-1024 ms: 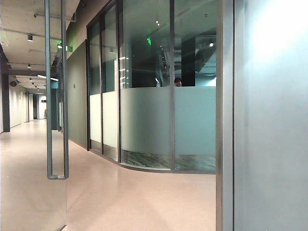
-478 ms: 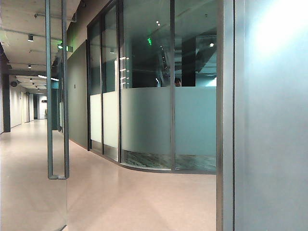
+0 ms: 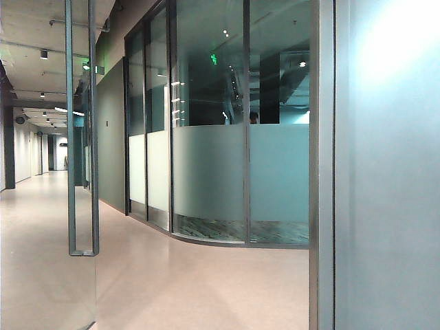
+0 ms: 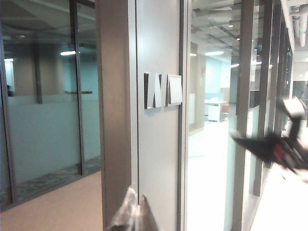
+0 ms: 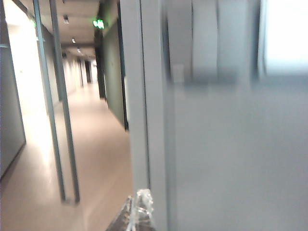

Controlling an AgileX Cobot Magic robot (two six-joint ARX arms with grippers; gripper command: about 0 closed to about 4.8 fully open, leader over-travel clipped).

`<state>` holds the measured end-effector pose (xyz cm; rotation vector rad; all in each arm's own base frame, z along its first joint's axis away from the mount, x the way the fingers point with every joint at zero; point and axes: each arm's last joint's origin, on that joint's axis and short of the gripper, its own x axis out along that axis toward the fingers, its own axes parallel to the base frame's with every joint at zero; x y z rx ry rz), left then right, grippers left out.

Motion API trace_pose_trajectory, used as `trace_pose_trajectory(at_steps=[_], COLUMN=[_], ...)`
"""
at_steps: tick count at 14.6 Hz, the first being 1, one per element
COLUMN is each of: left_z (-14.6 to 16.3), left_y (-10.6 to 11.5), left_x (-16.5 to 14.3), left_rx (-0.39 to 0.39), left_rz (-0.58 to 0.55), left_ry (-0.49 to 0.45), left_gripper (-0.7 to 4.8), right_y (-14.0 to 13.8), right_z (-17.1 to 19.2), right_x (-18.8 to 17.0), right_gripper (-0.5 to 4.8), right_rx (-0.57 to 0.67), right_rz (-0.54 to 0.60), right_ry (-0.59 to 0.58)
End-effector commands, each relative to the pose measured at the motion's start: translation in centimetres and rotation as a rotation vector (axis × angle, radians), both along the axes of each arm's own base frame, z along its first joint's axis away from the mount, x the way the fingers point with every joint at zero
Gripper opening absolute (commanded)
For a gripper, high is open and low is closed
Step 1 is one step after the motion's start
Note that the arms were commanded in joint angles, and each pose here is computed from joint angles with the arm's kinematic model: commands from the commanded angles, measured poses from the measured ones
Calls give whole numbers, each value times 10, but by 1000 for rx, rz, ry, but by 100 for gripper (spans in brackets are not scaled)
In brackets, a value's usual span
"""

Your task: Raise the arm to find the leftmost switch on the wall and turn on the lights.

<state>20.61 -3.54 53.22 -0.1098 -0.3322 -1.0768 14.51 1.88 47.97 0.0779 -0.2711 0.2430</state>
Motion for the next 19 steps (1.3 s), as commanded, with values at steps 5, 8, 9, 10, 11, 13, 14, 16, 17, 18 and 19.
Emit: trace_pose_trajectory(at_steps=[5, 8, 9, 10, 11, 13, 14, 16, 17, 18, 19], left_z=[-41, -87, -102, -121, -142, -197, -212, -231, -236, -238, -238], left_y=[7, 12, 14, 15, 17, 23, 23, 25, 26, 27, 27], left_x=[-42, -74, -82, -90, -98, -121, -128, -140, -145, -150, -155], left_rx=[275, 299, 300, 301, 299, 280, 254, 207, 192, 182, 171], left_rz=[338, 445, 497, 540, 603, 775, 773, 805, 833, 845, 853], left_ry=[177, 232, 244, 257, 264, 267, 259, 254, 240, 225, 205], left_gripper=[-5, -5, -5, -5, -5, -5, -5, -5, -5, -5, -5], right_y=[-9, -13, -13, -13, -13, -13, -13, -12, -12, -12, -12], right_z=[-101, -141, -144, -146, -148, -154, -157, -161, -163, -165, -166], right_x=[-74, -92, -93, -94, -93, -91, -91, -89, -88, -88, -90], right_gripper=[-1, -1, -1, -1, -1, -1, -1, -1, 0, 1, 0], right_rx=[88, 110, 109, 106, 103, 94, 90, 83, 82, 81, 79], right_rz=[-21, -83, -83, -82, -83, -86, -87, -90, -91, -92, -91], right_ry=[5, -13, -11, 3, 19, 90, 113, 136, 144, 156, 164])
